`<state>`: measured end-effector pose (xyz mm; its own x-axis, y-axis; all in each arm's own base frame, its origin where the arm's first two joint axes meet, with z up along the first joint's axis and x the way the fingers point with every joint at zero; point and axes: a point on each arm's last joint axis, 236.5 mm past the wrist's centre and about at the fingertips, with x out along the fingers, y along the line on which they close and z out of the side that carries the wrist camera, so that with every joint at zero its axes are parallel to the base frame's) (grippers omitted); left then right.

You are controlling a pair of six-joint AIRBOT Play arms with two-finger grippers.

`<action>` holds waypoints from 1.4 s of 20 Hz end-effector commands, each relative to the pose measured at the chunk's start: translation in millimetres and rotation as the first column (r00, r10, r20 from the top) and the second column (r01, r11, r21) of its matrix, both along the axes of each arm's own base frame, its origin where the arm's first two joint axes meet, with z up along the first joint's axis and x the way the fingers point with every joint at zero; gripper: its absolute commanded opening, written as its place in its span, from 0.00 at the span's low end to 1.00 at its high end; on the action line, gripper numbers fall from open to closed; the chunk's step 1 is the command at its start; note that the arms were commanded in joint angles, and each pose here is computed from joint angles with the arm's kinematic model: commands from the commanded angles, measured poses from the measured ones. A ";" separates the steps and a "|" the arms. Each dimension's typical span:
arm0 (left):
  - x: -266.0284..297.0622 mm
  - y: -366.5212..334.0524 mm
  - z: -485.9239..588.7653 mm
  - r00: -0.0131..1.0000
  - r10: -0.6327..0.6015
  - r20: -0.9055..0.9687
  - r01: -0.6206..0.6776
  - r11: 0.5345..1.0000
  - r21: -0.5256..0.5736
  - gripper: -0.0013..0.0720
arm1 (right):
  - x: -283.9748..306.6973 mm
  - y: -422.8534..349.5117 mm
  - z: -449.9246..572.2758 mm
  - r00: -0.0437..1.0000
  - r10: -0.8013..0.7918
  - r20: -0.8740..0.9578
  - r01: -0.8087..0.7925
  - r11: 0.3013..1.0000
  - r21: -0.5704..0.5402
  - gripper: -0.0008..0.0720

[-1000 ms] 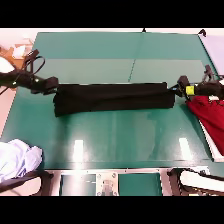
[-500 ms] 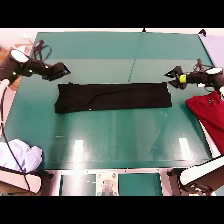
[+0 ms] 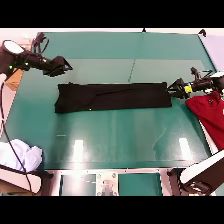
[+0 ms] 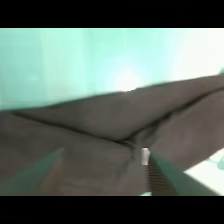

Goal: Fold the shirts.

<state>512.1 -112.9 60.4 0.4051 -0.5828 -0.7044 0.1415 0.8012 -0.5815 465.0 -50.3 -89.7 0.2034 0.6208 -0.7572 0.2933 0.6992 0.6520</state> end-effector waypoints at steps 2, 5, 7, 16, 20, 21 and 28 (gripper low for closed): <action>-7.5 -49.5 1.5 0.994 -0.105 0.037 0.106 0.994 -0.007 0.20 | -9.4 19.7 -23.6 0.996 0.079 -0.048 -0.078 0.997 0.025 0.34; -9.8 -103.1 -8.0 0.985 -0.163 0.062 0.165 0.986 -0.028 0.05 | 0.0 16.9 -8.1 0.996 0.089 -0.013 -0.088 0.996 0.020 0.03; -10.2 -144.6 -23.7 0.983 -0.177 0.053 0.182 0.980 -0.086 0.05 | 0.8 18.2 18.2 0.992 0.128 0.011 -0.129 0.991 0.022 0.03; -68.7 -326.0 -122.2 0.956 -0.293 -0.034 0.282 0.942 -0.181 0.05 | -21.9 69.0 223.3 0.901 0.268 0.341 -0.259 0.963 -0.070 0.03; -88.2 -366.8 -131.2 0.941 -0.338 -0.029 0.326 0.923 -0.203 0.05 | -34.4 89.8 281.5 0.835 0.298 0.463 -0.276 0.954 -0.115 0.03; -90.1 -372.4 -133.2 0.938 -0.347 -0.028 0.334 0.920 -0.206 0.06 | -35.9 91.7 287.0 0.828 0.302 0.473 -0.277 0.953 -0.123 0.03; -72.5 -328.2 -80.9 0.886 -0.463 -0.029 0.450 0.873 -0.191 0.05 | -38.1 103.0 288.1 0.841 0.292 0.455 -0.278 0.955 -0.099 0.03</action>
<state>438.8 -468.8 -41.3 0.0912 -0.8206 -0.5641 0.3707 0.5537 -0.7456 429.1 44.1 193.5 0.3549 0.6762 -0.6457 -0.2525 0.7343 0.6301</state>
